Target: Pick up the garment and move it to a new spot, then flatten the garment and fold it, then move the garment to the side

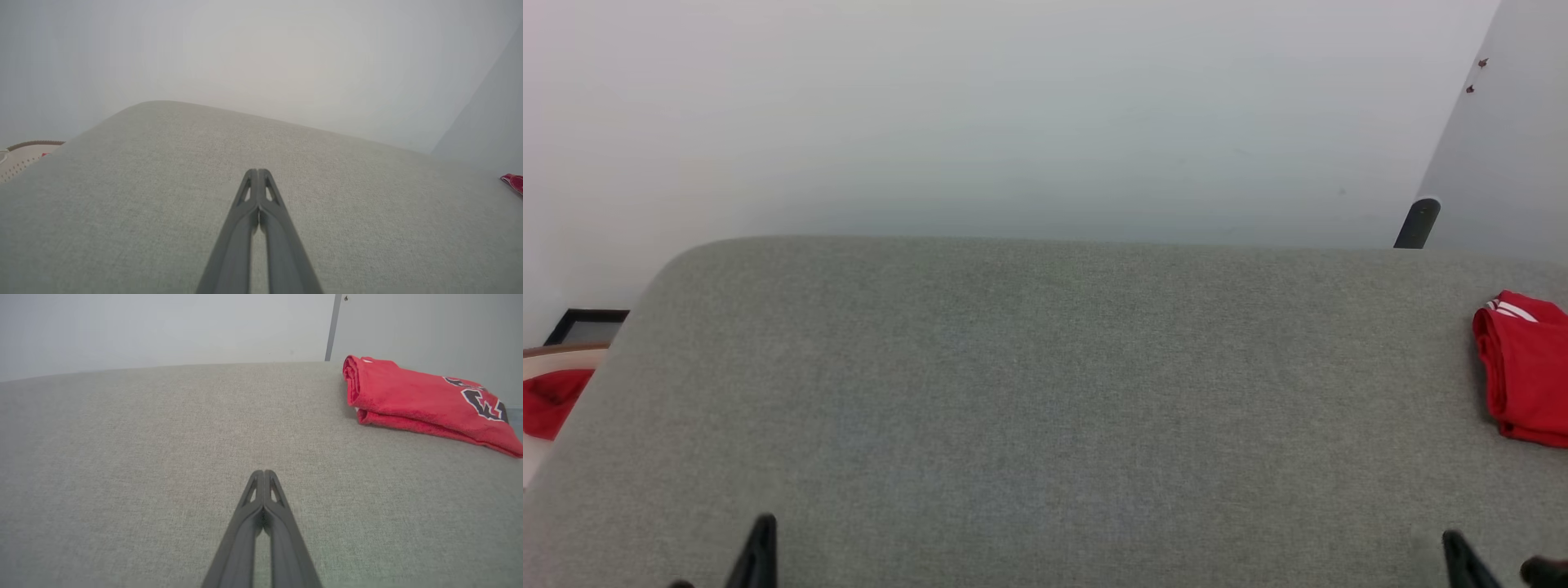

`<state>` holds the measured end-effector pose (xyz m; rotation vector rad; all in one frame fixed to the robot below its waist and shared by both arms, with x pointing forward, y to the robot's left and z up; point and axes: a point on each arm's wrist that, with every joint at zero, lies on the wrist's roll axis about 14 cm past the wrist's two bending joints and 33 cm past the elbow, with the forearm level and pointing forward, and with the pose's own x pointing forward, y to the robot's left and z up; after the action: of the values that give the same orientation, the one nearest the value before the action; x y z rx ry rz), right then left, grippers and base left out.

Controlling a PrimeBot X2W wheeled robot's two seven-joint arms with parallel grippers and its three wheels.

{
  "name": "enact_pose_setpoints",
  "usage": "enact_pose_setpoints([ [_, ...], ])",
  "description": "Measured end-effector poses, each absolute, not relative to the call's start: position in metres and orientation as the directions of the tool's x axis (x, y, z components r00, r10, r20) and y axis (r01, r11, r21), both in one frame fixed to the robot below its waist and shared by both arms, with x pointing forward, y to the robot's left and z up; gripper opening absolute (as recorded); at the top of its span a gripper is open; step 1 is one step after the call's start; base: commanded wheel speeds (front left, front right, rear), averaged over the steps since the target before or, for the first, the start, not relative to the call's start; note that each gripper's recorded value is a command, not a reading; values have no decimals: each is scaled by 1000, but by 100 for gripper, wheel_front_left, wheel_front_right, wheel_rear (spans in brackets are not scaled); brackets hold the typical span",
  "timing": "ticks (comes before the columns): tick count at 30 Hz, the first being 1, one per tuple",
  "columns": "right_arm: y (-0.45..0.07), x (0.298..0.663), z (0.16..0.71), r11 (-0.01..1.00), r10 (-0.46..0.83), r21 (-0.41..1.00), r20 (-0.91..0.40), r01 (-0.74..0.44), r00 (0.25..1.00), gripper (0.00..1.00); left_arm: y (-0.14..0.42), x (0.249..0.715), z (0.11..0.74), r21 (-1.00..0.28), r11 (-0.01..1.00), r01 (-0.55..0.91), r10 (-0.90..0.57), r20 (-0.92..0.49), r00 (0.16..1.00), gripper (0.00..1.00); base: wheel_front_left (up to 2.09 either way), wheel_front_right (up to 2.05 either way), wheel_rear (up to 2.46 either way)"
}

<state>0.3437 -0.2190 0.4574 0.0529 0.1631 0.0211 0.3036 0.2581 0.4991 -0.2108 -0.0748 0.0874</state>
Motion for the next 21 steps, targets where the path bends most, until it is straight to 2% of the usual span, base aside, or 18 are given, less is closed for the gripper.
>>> enact_pose_setpoints([
  [9, -212, 323, 421, 993, 19, 113, -272, 13, 962, 0, 245, 290, 459, -281, 953, -115, 103, -58, 993, 0, 0, 0, 0],
  [21, -212, 330, 427, 942, 0, 325, -257, 86, 966, 0, 246, 302, 462, -460, 875, -151, 131, -75, 989, 0, 0, 0, 0],
])
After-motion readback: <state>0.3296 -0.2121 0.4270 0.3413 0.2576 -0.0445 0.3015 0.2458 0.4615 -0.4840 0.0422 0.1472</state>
